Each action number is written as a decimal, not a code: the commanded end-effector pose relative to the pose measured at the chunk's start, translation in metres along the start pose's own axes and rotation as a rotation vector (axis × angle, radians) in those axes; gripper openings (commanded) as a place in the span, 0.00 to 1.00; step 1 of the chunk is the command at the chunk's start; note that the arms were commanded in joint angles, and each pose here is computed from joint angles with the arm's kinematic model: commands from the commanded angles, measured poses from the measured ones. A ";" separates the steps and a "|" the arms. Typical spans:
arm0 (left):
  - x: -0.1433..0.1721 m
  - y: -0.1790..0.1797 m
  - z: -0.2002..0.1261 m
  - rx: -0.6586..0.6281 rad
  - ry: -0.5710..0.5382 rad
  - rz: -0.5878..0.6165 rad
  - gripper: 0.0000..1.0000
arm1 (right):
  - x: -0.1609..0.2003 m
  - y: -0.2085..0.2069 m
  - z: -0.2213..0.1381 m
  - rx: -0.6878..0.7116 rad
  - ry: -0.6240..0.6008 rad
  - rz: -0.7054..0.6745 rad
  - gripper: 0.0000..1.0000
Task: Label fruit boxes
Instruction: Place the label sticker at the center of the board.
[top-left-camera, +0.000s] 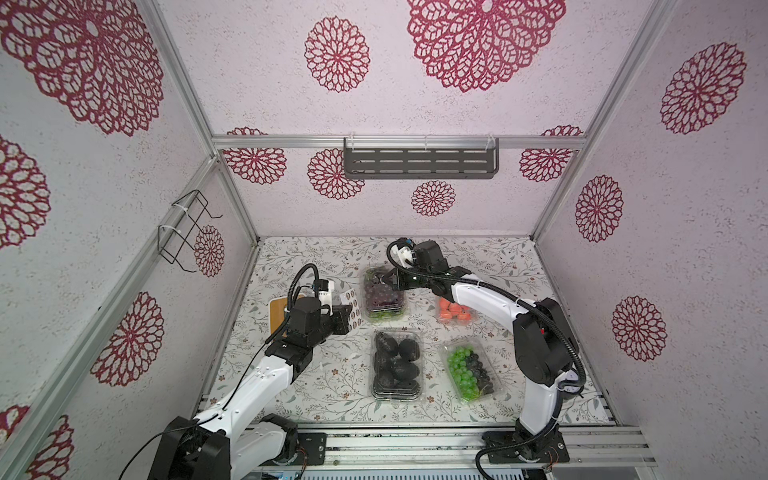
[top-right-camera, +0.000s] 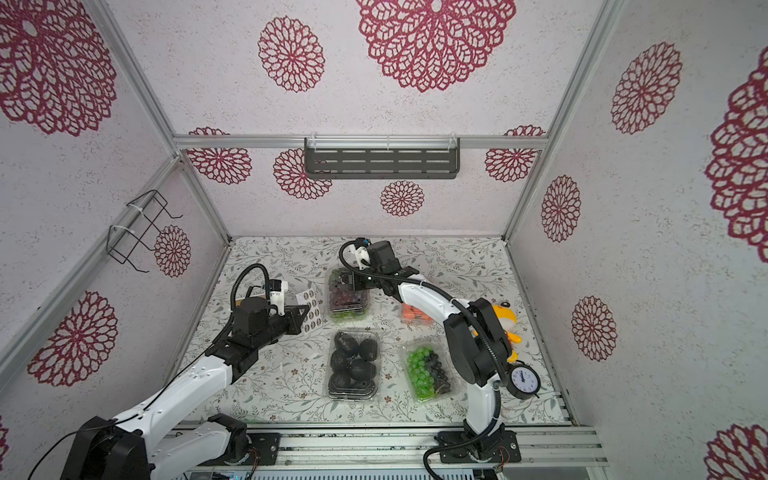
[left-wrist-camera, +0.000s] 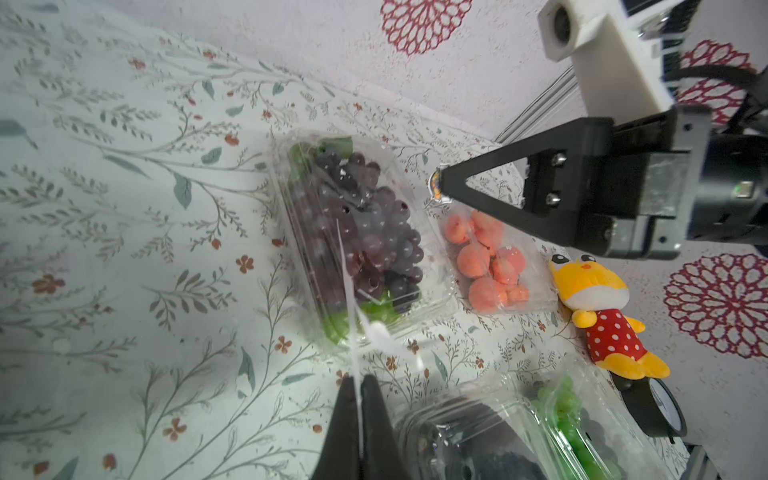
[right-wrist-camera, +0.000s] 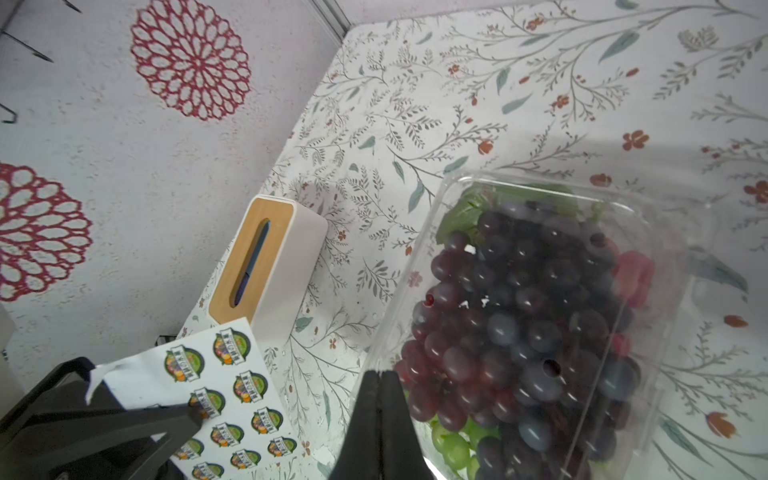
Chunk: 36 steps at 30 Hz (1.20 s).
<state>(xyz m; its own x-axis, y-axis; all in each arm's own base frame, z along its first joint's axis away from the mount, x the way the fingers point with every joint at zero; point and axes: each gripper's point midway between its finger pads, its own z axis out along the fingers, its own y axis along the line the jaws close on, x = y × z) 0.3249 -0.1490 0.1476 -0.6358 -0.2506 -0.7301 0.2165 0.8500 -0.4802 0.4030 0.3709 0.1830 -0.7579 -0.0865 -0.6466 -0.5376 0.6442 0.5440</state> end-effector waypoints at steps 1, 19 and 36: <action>0.034 0.019 0.010 -0.057 0.140 -0.112 0.00 | -0.007 0.002 -0.003 0.020 0.038 -0.027 0.00; 0.087 0.062 0.015 -0.264 0.324 -0.157 0.00 | 0.015 -0.039 0.039 0.162 0.198 0.020 0.00; 0.093 0.077 0.014 -0.368 0.360 -0.128 0.06 | 0.031 -0.052 0.039 0.407 0.250 -0.089 0.00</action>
<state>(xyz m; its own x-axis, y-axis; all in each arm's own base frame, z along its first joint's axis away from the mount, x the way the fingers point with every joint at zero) 0.2887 -0.1142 0.0331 -0.8729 -0.2431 -0.4231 -0.1063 0.9410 -0.3213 0.4216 0.3725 0.1180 -0.8038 -0.2761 -0.5270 -0.4612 0.8487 0.2588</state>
